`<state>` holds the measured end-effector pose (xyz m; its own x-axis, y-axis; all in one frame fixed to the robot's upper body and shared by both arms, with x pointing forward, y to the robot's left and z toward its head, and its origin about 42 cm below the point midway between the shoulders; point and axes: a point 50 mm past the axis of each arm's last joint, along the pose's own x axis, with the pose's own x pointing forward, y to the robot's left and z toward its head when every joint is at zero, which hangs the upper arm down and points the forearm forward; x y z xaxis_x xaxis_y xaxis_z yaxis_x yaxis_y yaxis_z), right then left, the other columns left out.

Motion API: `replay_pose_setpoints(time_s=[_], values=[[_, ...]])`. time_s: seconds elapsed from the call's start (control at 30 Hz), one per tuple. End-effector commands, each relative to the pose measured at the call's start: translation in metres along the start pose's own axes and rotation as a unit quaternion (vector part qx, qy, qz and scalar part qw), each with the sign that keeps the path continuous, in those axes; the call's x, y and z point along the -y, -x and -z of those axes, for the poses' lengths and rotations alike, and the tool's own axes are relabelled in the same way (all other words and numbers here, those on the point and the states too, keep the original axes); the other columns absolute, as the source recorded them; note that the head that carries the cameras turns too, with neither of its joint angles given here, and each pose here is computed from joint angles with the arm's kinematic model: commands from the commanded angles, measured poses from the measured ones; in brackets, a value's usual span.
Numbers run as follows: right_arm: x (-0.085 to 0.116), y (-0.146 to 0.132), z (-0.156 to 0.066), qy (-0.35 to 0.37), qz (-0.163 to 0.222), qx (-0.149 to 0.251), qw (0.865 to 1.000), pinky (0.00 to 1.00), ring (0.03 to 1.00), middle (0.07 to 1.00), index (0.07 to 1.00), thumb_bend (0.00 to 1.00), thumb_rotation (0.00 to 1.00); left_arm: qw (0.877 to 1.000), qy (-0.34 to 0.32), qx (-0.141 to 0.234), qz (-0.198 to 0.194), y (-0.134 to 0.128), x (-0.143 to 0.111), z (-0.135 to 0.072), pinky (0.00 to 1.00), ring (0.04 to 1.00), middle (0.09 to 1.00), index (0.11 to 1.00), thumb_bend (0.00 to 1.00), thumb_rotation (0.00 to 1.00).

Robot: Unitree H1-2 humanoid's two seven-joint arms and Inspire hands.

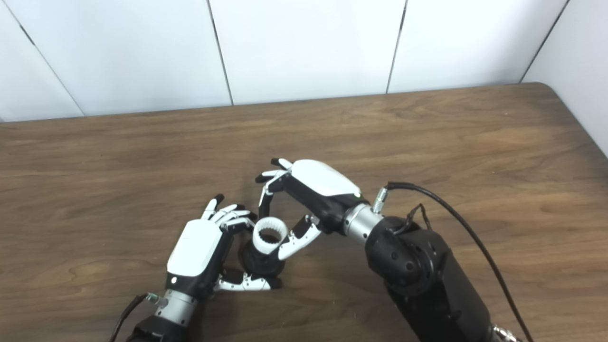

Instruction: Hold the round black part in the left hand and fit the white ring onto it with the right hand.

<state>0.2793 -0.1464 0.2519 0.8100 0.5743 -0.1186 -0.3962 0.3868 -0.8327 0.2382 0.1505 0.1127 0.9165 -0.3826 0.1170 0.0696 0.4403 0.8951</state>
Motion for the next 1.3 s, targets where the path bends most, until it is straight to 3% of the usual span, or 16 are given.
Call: replay_pose_setpoints(time_s=[0.0, 1.27], values=[[0.005, -0.004, -0.009, 0.013, 0.019, 0.021, 1.000, 1.00, 1.000, 0.877, 0.482, 0.52, 0.13, 1.000, -0.010, -0.001, 0.018, 0.000, 0.004, 0.000, 1.00, 0.856, 0.763, 0.485, 0.52, 0.05], [-0.013, -0.015, 0.009, 0.001, 0.010, 0.000, 1.000, 1.00, 0.994, 0.874, 0.483, 0.52, 0.13, 1.000, -0.008, -0.002, 0.013, -0.002, 0.006, -0.004, 1.00, 0.851, 0.757, 0.485, 0.52, 0.05]])
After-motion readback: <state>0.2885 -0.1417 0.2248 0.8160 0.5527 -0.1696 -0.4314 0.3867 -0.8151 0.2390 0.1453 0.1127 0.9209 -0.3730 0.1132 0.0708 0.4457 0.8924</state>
